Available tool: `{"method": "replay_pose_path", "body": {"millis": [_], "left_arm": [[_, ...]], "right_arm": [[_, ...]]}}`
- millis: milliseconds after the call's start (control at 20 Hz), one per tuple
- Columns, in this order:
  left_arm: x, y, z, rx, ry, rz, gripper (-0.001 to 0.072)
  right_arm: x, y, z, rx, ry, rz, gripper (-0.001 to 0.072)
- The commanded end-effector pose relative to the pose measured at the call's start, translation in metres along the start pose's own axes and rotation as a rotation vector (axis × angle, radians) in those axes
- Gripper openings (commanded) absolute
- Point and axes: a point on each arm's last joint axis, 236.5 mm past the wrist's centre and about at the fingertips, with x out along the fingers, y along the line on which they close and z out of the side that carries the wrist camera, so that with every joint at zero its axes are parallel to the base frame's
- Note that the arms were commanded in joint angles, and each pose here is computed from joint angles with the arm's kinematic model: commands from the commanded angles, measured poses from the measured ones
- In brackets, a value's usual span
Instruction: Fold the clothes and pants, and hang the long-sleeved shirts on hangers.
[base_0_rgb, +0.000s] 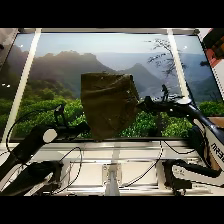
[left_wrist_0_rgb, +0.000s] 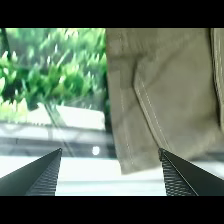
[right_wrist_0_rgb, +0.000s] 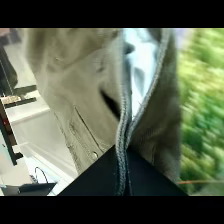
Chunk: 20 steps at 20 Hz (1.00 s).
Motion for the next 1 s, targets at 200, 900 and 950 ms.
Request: {"method": "replay_pose_path", "body": {"millis": [200, 900, 950], "left_arm": [[0.014, 0.009, -0.007, -0.030, 0.026, -0.019, 0.0691], [0.081, -0.031, -0.026, -0.173, 0.002, -0.145, 0.0520], [0.081, -0.035, -0.021, -0.169, -0.025, -0.162, 0.0520]], "right_arm": [[-0.003, 0.040, 0.011, -0.243, -0.171, -0.061, 0.0021], [-0.017, 0.052, 0.011, -0.304, -0.193, -0.056, 0.0022], [-0.017, 0.051, 0.010, -0.312, -0.188, -0.062, 0.0022]]}}
